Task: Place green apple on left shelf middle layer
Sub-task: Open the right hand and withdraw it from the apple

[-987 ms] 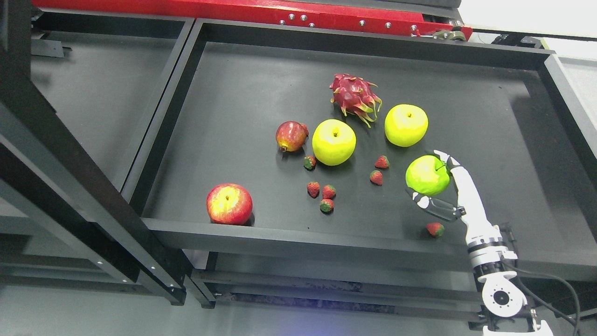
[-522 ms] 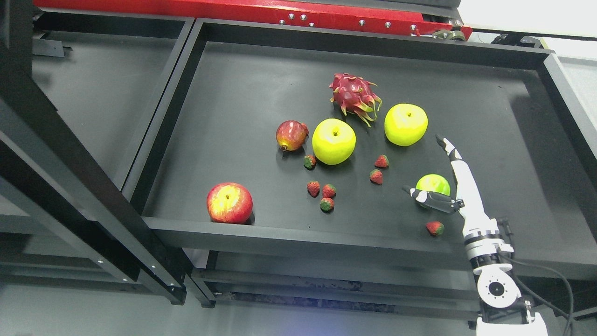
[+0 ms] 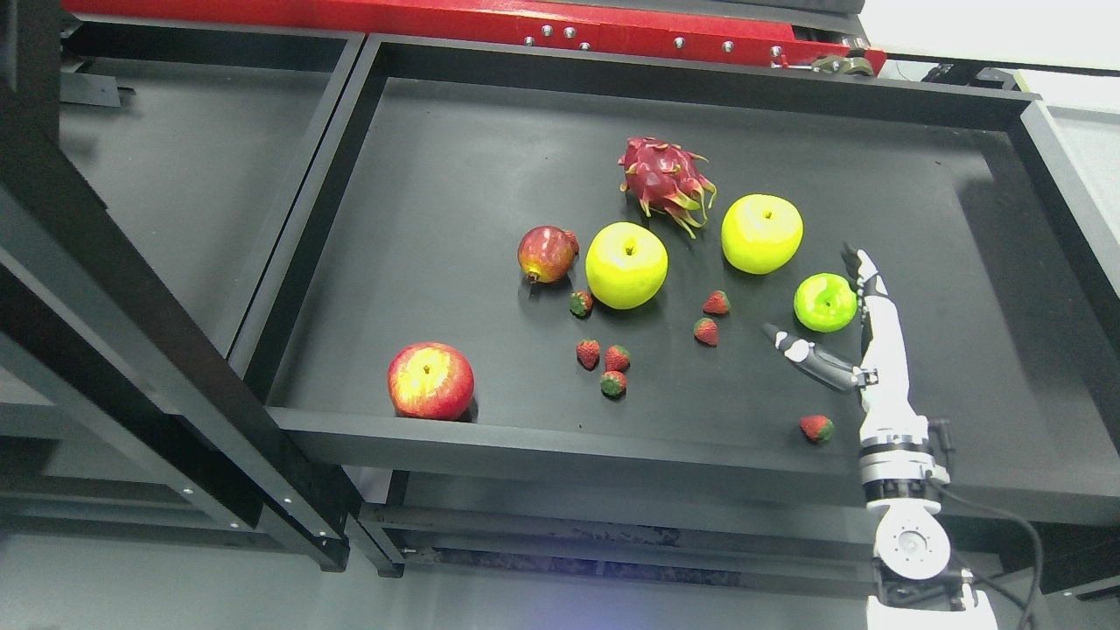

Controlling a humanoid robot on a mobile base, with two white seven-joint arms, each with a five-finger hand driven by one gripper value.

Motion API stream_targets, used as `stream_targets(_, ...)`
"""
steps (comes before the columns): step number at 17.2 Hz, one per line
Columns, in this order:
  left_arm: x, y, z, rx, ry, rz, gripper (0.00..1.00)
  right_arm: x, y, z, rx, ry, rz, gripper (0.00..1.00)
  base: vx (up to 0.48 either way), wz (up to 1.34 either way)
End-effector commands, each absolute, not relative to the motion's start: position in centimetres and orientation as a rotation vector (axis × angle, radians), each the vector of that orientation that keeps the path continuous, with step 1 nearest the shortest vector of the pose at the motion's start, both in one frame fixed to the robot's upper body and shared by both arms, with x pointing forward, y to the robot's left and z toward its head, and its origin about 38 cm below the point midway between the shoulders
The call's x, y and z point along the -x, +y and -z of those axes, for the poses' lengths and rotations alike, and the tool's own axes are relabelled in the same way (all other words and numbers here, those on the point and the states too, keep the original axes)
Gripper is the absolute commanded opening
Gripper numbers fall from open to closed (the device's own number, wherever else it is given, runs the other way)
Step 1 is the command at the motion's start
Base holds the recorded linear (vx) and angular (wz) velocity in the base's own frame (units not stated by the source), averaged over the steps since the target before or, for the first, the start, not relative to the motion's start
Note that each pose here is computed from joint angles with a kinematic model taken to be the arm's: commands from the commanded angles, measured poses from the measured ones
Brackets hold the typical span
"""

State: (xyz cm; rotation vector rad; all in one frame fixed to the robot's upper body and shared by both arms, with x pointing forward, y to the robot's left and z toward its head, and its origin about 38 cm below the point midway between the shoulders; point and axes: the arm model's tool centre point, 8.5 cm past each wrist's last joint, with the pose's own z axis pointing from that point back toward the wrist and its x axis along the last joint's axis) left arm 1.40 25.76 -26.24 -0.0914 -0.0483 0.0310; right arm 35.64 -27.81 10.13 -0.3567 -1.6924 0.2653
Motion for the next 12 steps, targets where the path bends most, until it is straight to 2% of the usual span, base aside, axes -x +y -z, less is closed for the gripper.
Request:
stream_targets(1, -2.79, 26.88, 26.10, 0.075, -0.070, -0.027, 1.00, -33.81, -23.54, -7.36, 0.140, -1.635, -0.126, 1.00, 0.000, 0.00)
stream_targets(12, -2.79, 26.88, 26.10, 0.075, -0.070, -0.027, 1.00, -33.08, -23.50, -7.35, 0.120, -1.655, -0.106, 1.00, 0.000, 0.00)
